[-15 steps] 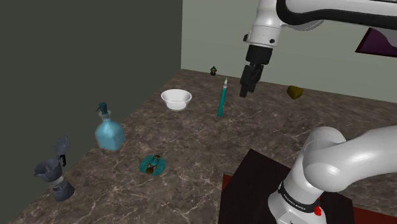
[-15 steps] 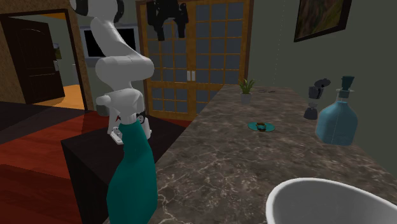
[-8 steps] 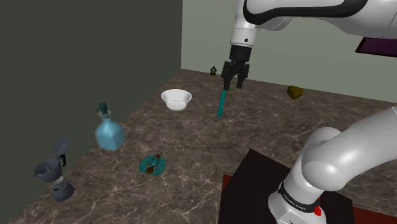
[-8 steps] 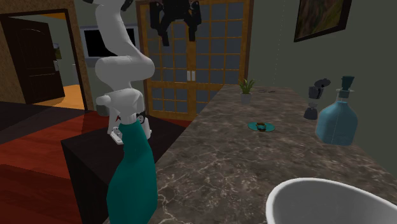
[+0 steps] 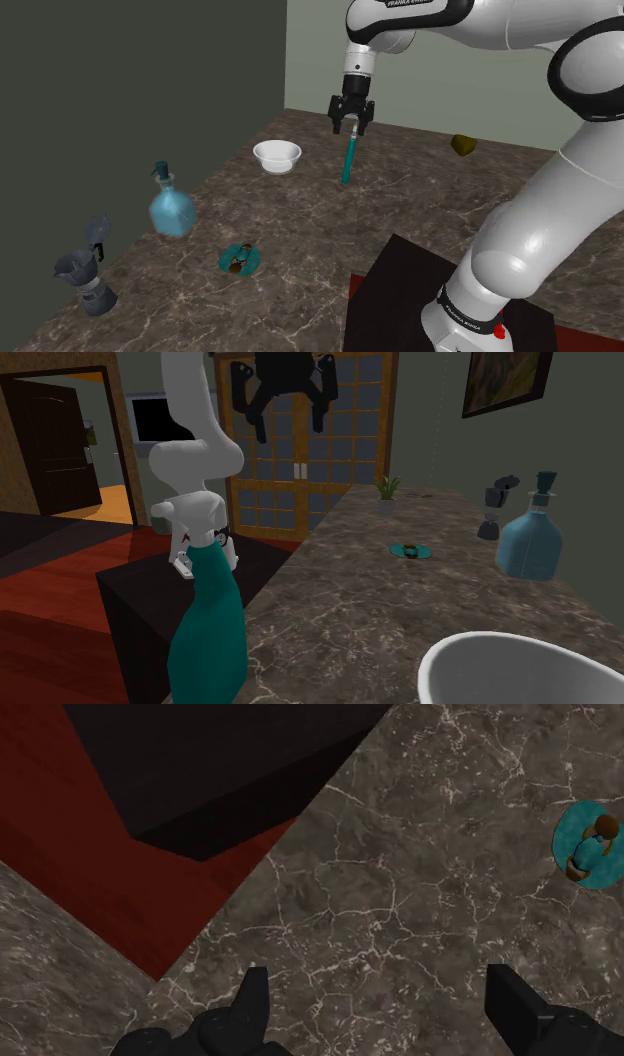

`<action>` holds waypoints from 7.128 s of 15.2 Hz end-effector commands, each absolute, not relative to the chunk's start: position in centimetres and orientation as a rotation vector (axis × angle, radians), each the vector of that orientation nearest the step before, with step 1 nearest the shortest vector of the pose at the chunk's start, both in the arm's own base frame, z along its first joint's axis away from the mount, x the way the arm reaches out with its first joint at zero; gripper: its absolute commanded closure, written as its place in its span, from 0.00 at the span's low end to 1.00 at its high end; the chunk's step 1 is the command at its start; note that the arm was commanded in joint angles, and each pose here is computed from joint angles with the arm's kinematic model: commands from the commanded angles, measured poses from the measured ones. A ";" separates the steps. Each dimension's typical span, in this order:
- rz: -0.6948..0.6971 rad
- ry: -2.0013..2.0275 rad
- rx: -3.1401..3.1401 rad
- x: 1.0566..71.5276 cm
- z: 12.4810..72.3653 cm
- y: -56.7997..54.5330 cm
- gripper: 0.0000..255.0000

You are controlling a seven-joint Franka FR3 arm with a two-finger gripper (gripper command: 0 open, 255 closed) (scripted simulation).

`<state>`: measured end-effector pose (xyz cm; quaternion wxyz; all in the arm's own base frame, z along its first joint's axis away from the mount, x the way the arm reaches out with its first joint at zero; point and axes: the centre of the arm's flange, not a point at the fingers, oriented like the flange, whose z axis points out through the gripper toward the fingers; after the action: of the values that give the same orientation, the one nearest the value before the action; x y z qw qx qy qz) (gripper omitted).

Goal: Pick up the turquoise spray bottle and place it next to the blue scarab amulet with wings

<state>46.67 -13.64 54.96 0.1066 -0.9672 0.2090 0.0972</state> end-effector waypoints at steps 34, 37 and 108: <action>0.649 1.519 -2.325 55.8 35.3 -39.1 0.00; 0.649 1.519 -2.325 55.8 35.3 -39.1 0.00; 0.649 1.519 -2.325 44.3 65.4 9.5 1.00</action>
<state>44.38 9.32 65.86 0.1442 -0.8069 0.5268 0.2251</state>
